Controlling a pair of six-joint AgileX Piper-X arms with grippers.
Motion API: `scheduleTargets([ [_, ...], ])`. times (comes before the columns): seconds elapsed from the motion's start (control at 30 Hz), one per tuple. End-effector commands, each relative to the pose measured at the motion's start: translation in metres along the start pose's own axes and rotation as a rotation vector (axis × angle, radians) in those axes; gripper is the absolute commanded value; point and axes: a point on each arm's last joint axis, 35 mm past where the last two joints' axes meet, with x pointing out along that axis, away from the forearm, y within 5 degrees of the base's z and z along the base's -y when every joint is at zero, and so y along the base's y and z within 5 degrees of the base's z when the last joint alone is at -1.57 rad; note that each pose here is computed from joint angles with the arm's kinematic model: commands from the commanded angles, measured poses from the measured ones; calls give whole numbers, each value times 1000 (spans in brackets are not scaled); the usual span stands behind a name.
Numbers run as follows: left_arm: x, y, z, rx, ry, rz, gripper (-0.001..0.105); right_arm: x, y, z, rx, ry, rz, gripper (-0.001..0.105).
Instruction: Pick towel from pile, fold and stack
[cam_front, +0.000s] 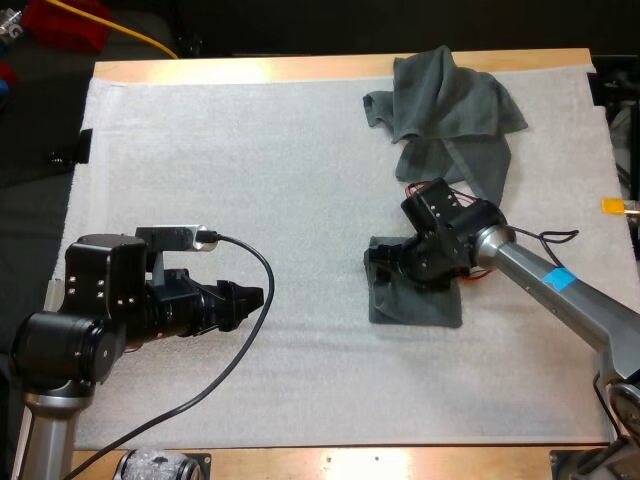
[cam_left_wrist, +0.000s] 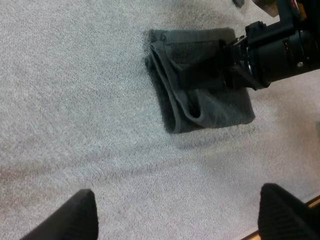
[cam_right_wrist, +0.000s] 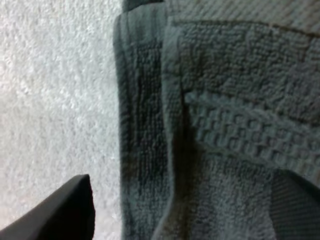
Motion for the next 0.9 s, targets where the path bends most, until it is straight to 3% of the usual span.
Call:
scheduleTargets([
  [0.0, -1, -1, 0, 12, -6, -8, 64, -5, 6, 1, -28, 4, 63, 70],
  [0.2, -1, -1, 0, 12, -6, -8, 64, -1, 25, -1, -85, 3, 171, 70],
  [0.4, -1, -1, 0, 12, -6, -8, 64, 6, 42, -7, -123, 8, 160, 70],
  [0.63, -1, -1, 0, 12, -6, -8, 64, 22, 38, -8, -69, 51, 145, 70],
  [0.87, -1, -1, 0, 28, -6, -8, 64, -1, 46, -6, -131, -24, 168, 70],
])
